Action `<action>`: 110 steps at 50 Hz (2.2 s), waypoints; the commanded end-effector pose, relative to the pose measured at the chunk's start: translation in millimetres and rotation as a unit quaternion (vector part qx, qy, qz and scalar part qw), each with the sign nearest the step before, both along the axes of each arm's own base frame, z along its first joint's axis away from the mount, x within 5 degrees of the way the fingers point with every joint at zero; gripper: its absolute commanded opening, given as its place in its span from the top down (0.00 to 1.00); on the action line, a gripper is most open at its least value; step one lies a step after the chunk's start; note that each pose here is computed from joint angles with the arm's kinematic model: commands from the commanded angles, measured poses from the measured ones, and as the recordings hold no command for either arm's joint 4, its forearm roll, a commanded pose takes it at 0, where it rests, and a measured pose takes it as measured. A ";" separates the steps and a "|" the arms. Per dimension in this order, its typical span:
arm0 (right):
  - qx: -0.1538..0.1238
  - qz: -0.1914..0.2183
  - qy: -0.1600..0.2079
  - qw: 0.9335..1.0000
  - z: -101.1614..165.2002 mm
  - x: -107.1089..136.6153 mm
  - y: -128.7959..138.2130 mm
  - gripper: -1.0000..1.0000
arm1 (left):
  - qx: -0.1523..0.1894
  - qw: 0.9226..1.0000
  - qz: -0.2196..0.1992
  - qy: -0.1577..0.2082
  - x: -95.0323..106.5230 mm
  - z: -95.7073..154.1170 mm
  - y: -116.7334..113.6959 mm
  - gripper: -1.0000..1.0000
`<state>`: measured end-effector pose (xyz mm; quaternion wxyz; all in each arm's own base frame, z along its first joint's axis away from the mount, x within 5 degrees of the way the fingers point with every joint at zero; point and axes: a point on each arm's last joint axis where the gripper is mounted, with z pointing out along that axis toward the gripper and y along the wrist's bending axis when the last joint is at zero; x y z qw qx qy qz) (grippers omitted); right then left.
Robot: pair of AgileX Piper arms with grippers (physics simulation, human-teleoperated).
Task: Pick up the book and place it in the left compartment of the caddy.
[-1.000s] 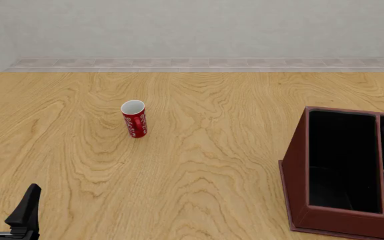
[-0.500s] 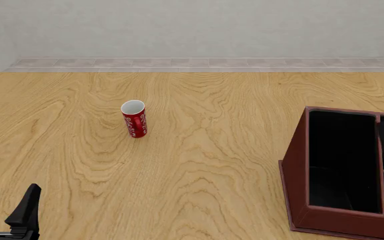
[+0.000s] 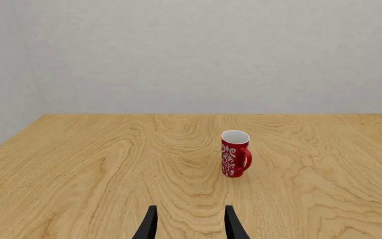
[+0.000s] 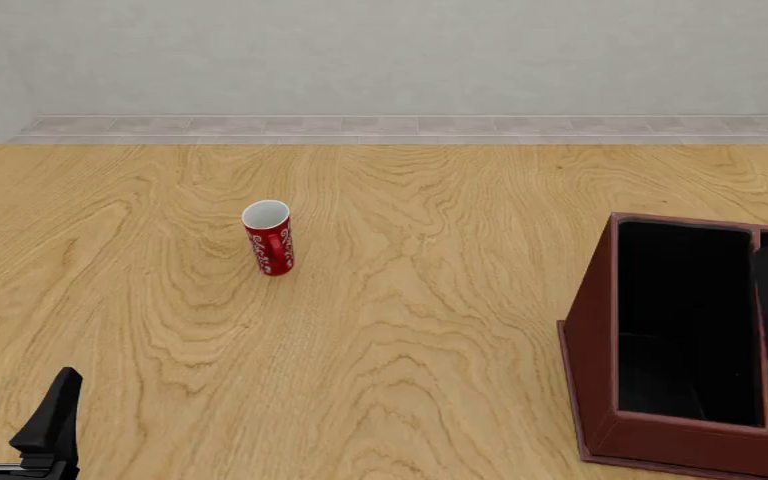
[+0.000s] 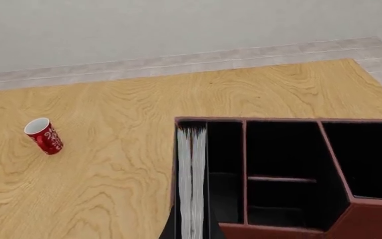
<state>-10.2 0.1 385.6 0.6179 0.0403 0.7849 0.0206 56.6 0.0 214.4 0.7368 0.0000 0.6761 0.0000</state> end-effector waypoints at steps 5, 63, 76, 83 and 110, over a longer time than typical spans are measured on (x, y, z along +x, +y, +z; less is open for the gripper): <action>0.009 -0.006 0.005 1.000 -16.6 14.6 -0.2 1.00 | 0.000 1.000 0.000 0.000 0.0 0.0 0.0 0.00; -0.022 -0.021 0.049 0.998 -69.2 67.7 -4.4 1.00 | 0.000 1.000 0.000 0.000 0.0 0.0 0.0 0.00; -0.029 -0.020 0.062 0.997 -78.9 81.8 -5.7 1.00 | 0.000 1.000 0.000 0.000 0.0 0.0 0.0 0.00; -0.032 -0.021 0.069 0.997 -85.2 87.2 -6.5 1.00 | 0.000 1.000 0.000 0.000 0.0 0.0 0.0 0.00; -0.030 -0.023 0.091 0.995 -112.0 101.6 -8.1 1.00 | 0.000 1.000 0.000 0.000 0.0 0.0 0.0 0.00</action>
